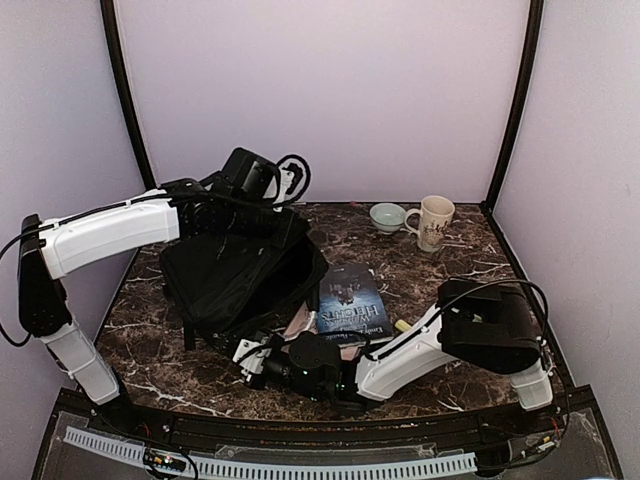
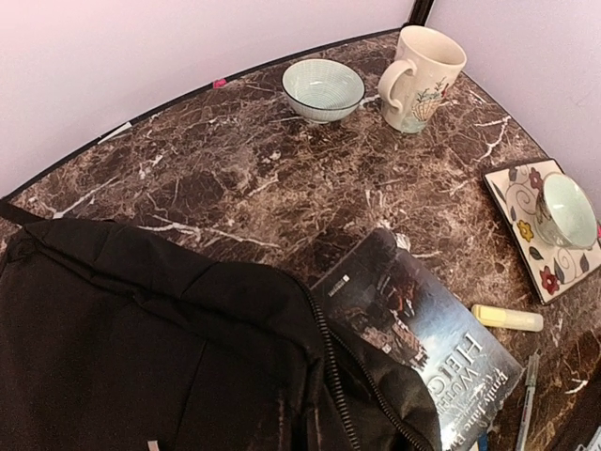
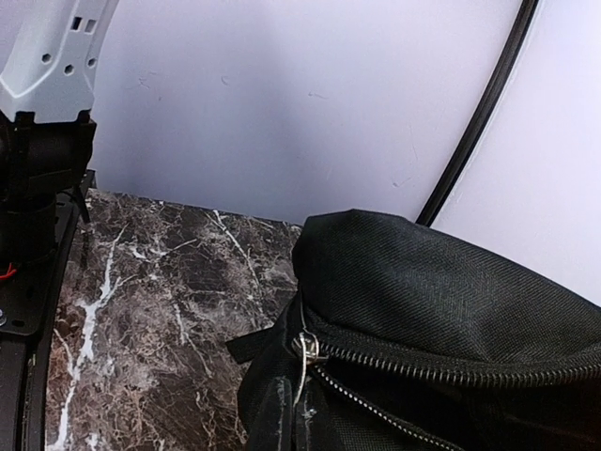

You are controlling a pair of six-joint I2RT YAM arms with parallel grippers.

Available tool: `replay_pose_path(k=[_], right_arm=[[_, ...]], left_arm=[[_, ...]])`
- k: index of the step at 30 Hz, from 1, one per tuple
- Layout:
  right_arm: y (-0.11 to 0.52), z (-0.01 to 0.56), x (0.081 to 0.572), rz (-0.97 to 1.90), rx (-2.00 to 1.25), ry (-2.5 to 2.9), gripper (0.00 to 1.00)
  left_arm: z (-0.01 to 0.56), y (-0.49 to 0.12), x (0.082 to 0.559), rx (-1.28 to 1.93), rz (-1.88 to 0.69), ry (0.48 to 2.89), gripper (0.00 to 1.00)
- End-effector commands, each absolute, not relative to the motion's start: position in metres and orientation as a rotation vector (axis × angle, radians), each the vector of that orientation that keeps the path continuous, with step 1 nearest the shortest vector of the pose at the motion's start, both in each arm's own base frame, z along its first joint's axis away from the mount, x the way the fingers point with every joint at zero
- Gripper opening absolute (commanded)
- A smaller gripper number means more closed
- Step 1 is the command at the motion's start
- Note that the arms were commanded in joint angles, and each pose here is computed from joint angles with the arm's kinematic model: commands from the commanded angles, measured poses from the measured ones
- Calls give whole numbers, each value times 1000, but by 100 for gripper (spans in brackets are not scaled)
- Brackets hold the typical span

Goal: Pack the student bag
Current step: Unzip the largest pocket of the student bag.

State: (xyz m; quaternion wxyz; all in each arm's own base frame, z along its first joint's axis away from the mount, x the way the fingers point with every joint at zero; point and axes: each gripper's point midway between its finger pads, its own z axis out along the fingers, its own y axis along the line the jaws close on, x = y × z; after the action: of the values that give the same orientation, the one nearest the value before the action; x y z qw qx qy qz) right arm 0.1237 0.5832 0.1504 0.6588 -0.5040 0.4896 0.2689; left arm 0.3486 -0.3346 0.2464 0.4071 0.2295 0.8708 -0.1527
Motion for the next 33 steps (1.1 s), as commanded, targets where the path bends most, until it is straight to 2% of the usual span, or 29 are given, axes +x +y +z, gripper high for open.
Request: replay_pose_path(k=[1,10,23,33], right_arm=[[578,152,100,687,-1151,1093,0],[599,141,102,700,-1117,1139,0],[638,89,136,470,-1099,1231,0],[651,77,157,361,-1002,1258,0]], left_arm=[[294,-325,334,573,-501,2023,0],[301,-292,305,501,-534,2006,0],[322,-307,301,506,-645,2002,0],[320,-312,301,505,-679,2004,0]])
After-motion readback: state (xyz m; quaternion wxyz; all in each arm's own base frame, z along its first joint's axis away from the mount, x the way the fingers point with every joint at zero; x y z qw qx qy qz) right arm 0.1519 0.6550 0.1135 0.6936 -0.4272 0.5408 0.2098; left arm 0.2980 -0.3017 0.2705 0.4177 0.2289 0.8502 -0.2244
